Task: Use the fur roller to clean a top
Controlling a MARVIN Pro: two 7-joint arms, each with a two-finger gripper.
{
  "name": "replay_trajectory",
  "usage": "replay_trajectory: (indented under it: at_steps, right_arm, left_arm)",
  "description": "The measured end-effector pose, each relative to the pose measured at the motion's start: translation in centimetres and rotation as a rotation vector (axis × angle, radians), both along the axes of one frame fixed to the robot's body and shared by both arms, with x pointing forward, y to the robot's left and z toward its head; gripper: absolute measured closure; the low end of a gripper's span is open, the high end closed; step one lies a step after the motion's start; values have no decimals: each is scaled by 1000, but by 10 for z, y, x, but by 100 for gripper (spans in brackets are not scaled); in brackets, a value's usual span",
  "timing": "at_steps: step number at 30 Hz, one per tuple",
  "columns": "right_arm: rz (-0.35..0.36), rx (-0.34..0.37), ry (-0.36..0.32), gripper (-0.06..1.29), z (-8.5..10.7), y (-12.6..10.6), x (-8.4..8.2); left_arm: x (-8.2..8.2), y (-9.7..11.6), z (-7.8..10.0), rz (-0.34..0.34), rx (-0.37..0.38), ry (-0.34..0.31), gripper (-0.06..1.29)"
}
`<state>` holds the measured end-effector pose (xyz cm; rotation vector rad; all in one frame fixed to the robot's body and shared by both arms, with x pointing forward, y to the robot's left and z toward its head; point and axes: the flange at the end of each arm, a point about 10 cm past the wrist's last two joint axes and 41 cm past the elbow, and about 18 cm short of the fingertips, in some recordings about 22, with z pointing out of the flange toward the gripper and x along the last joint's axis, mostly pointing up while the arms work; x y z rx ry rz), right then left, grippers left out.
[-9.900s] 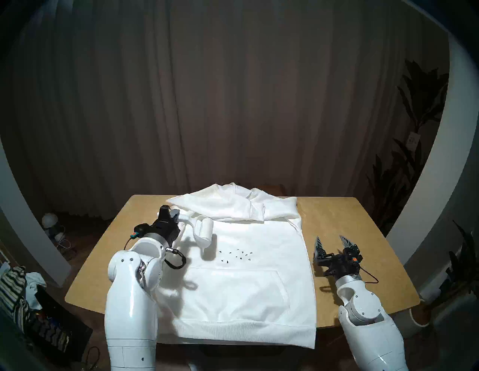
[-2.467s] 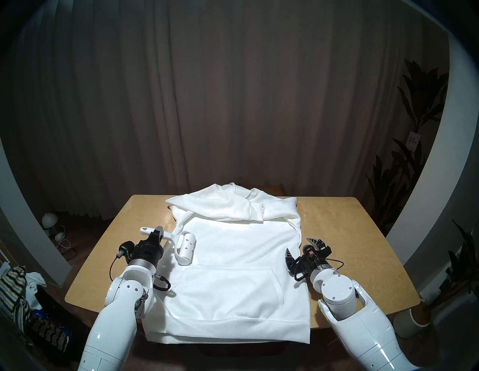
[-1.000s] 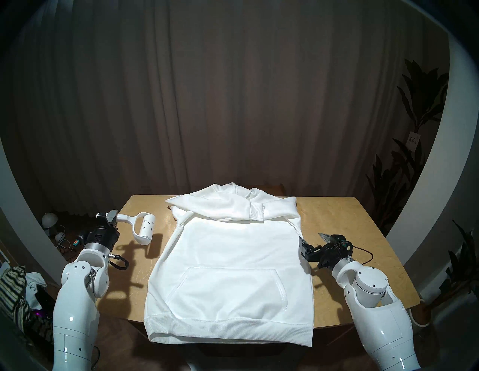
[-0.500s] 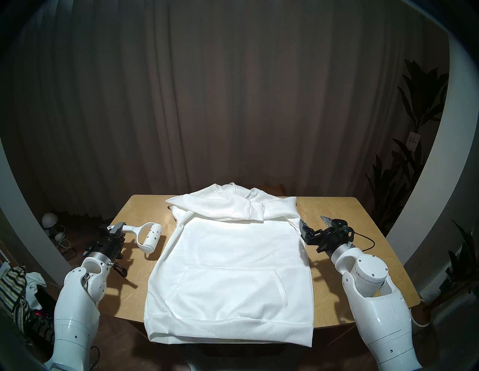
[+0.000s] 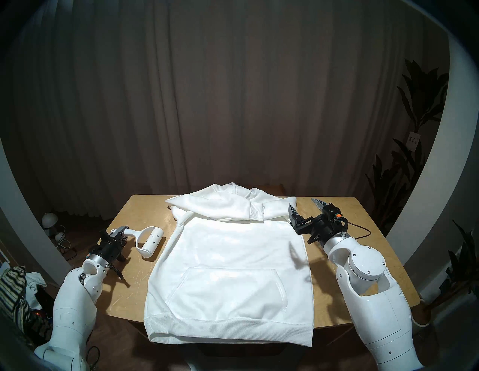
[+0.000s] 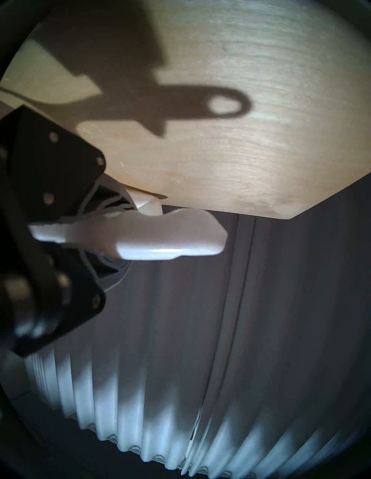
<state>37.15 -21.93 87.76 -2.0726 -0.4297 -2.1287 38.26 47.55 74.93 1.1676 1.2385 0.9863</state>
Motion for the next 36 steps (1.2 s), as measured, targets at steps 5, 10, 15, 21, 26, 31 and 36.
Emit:
replay_trajectory:
  at_steps: [5,10,15,21,26,31,36]
  right_arm:
    - [7,-20,-12,3,4,4,-6]
    - [-8,-31,-28,3,9,4,-9]
    - [-27,-33,-37,3,12,4,-12]
    - [-46,-32,-33,3,10,1,-14]
    - [-67,-25,-25,3,7,-4,-14]
    - [-84,-11,-21,3,4,-10,-14]
    - [-105,10,-21,3,2,-16,-13]
  left_arm:
    - [6,9,-1,-9,-14,-12,118]
    - [14,13,0,-36,18,-6,118]
    - [19,16,3,-29,64,28,118]
    - [18,23,9,29,108,97,118]
    - [18,22,18,46,119,131,118]
    - [19,18,26,49,109,156,118]
    - [20,11,31,73,69,201,118]
